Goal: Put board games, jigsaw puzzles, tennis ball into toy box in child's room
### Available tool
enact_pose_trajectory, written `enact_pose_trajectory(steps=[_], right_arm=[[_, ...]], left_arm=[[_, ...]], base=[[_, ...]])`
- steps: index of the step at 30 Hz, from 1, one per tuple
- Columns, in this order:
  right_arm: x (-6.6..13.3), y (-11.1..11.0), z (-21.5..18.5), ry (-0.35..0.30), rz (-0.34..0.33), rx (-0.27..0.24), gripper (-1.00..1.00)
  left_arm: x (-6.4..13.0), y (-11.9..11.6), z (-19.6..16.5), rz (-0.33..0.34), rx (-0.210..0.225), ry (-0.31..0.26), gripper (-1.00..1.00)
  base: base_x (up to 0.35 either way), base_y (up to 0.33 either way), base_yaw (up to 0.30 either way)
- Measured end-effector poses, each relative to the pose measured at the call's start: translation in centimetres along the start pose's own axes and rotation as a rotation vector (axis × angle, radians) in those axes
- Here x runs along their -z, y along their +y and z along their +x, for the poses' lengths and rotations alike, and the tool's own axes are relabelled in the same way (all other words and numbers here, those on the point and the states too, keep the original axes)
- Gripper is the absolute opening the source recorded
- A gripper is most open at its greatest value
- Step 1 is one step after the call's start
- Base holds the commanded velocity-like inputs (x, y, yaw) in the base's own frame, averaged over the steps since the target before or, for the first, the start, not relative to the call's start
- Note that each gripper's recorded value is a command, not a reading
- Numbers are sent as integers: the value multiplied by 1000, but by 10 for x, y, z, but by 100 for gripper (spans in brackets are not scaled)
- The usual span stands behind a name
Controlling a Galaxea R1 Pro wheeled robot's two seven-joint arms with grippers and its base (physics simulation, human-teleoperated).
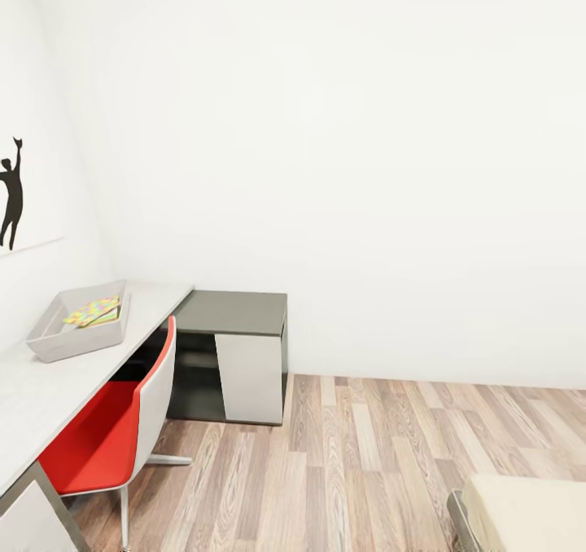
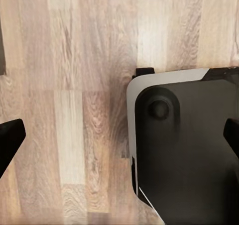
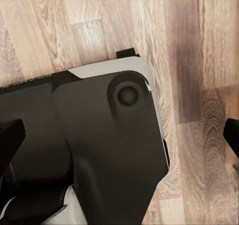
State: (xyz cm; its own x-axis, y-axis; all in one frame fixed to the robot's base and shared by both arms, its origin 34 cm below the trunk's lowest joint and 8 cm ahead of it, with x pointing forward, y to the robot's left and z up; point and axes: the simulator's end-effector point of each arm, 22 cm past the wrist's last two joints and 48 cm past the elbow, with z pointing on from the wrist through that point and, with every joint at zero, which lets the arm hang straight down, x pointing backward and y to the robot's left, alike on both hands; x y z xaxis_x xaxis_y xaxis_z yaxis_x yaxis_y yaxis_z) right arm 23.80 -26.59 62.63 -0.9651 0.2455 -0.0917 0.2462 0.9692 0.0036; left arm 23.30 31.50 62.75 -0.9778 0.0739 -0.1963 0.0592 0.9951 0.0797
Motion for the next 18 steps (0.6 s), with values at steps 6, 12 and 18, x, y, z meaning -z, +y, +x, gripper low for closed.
enact_pose_trajectory(steps=[6, 12, 18], right_arm=[[-1, -2, 10, 19, 8, 5, 100], [-2, -3, 9, 9, 11, 4, 100], [-3, -8, 10, 10, 19, 4, 100]], left_arm=[[0, 2, 5, -3, -1, 12, 100], [-1, 4, 11, -4, -2, 23, 100], [-1, 3, 14, -3, -5, 31, 100]], base=[[0, 0, 0], [0, 0, 0], [0, 0, 0]])
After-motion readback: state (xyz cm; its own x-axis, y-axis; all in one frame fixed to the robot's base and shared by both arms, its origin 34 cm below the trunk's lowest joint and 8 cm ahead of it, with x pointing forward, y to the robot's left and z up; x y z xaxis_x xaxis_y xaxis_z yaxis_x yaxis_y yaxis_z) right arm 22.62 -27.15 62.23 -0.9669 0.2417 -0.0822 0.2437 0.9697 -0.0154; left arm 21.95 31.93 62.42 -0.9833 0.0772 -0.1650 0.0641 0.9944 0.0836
